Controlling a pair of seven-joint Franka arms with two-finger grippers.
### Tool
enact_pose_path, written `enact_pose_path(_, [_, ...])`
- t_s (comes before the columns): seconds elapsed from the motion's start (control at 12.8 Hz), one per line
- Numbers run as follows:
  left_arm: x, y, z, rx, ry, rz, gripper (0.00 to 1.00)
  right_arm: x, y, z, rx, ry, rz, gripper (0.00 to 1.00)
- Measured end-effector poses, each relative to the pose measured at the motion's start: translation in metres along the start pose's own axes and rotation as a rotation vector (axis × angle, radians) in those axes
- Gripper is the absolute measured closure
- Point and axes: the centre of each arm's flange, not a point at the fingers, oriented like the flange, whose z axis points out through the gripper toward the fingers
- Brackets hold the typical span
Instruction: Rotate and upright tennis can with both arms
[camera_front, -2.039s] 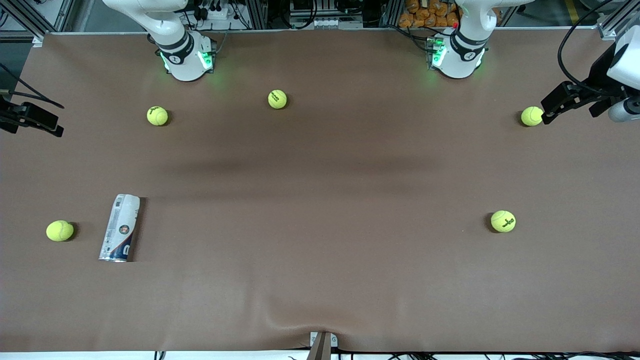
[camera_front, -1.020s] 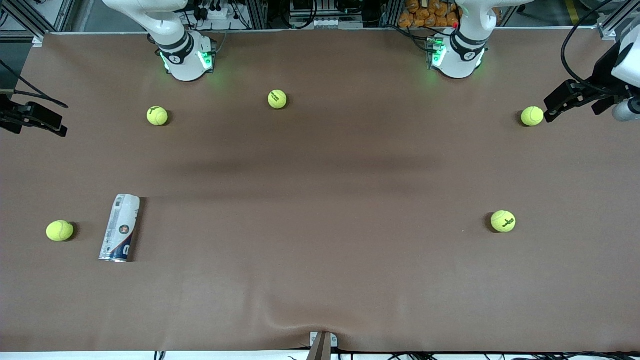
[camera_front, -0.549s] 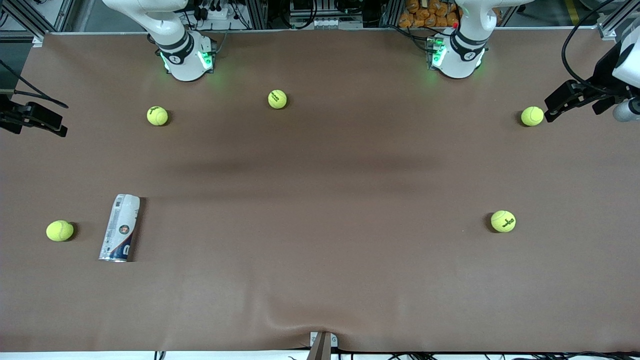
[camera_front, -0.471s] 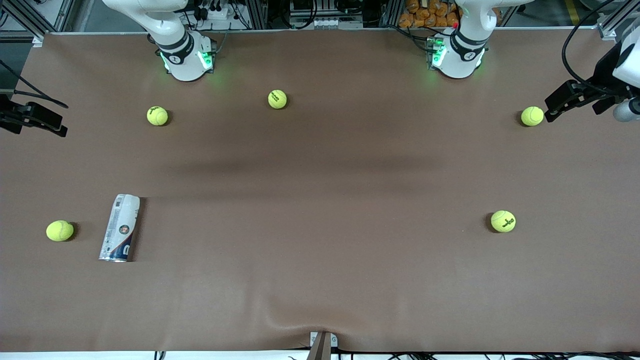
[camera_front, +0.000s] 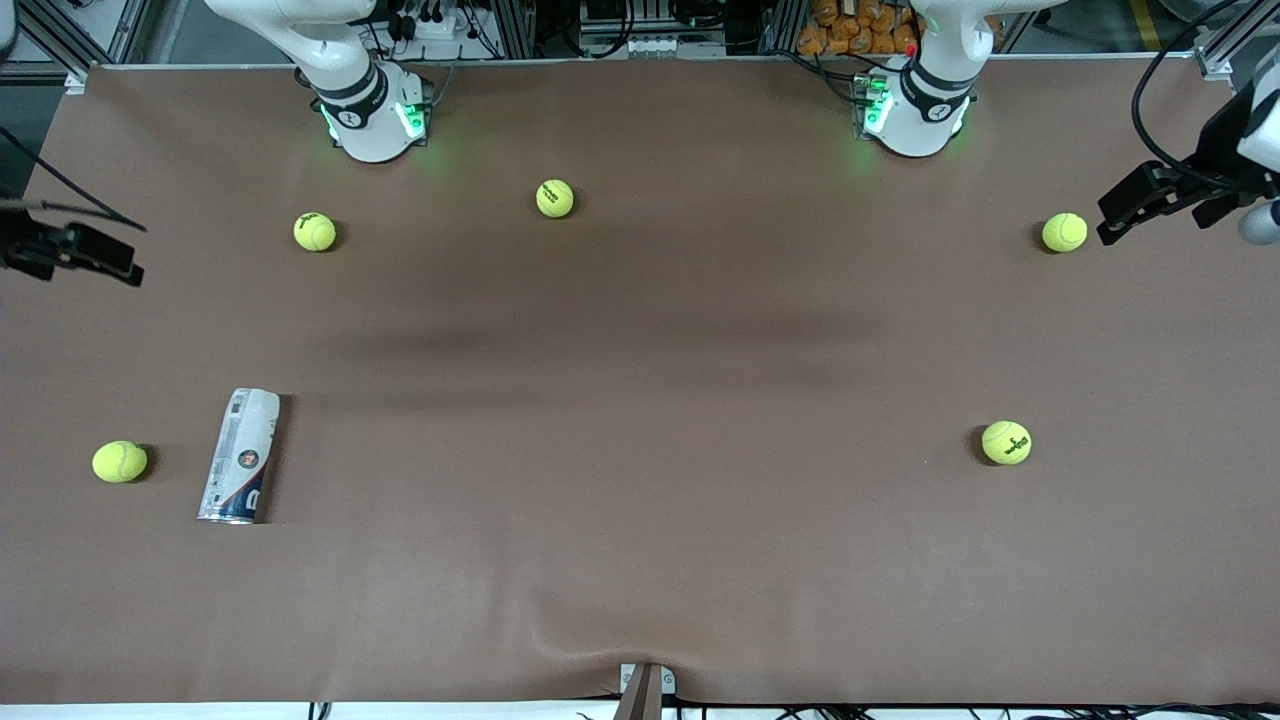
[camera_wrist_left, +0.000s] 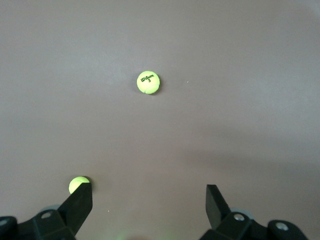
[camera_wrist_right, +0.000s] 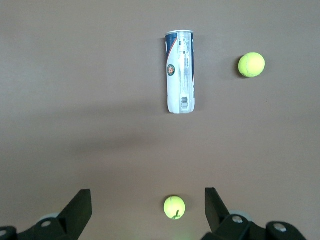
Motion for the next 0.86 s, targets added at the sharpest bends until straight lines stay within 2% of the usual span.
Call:
enact_pose_path(0.24, [0.000, -0.002, 0.000, -0.003, -0.002, -0.004, 0.00, 0.050, 0.008, 0.063, -0.010, 0.003, -0.009, 0.00])
enact_pose_path(0.47, [0.000, -0.002, 0.001, -0.003, -0.004, -0.004, 0.00, 0.104, 0.038, 0.153, -0.020, 0.028, -0.091, 0.00])
enact_pose_path(0.86, [0.000, -0.001, 0.008, 0.001, -0.023, -0.002, 0.00, 0.151, 0.048, 0.299, -0.029, 0.014, -0.167, 0.00])
